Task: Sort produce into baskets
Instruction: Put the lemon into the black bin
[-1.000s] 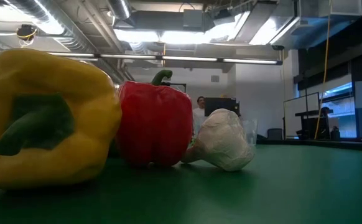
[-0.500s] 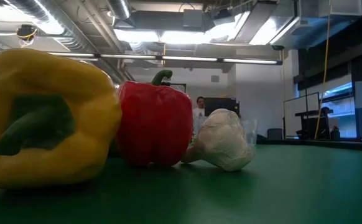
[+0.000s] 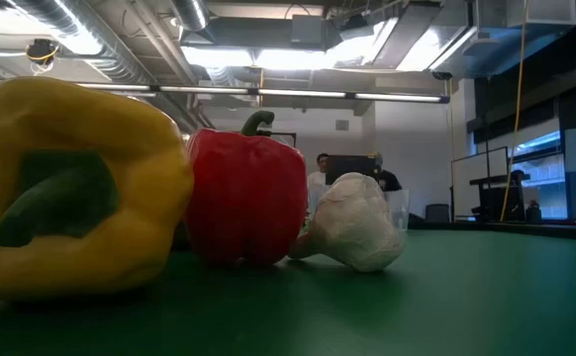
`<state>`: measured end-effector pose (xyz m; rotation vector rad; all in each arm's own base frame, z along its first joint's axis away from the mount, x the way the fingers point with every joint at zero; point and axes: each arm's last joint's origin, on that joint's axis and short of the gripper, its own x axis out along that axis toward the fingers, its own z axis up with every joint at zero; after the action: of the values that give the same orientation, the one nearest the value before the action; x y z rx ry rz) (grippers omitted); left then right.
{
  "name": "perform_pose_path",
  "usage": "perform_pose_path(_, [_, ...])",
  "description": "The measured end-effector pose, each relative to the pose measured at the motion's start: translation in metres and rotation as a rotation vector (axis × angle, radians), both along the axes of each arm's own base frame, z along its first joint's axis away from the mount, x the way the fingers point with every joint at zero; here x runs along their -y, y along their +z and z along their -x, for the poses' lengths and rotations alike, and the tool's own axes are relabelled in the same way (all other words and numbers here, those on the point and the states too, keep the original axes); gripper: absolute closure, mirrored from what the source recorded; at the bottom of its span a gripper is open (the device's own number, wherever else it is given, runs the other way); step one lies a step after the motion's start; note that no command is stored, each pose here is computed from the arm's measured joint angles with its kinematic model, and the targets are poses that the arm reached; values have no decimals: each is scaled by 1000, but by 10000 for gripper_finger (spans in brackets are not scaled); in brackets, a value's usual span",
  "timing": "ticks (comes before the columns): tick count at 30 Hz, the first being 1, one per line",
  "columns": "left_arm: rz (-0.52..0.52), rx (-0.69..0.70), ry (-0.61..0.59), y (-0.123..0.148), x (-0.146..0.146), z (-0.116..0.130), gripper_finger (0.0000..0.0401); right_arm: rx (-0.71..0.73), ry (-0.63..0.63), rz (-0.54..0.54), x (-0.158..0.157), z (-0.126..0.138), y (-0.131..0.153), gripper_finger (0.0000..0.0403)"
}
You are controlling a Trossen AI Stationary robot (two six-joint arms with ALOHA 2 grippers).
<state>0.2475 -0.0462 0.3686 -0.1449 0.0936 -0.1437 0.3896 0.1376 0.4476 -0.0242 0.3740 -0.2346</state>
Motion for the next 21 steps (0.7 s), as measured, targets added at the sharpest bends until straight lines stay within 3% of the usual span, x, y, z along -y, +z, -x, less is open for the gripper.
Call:
perform_pose_path(11, [-4, 2, 0, 0, 0, 0, 134, 6, -25, -44, 2, -1, -1, 40])
perform_pose_path(21, [-5, 2, 0, 0, 0, 0, 134, 3, -40, -47, 9, -4, -2, 89])
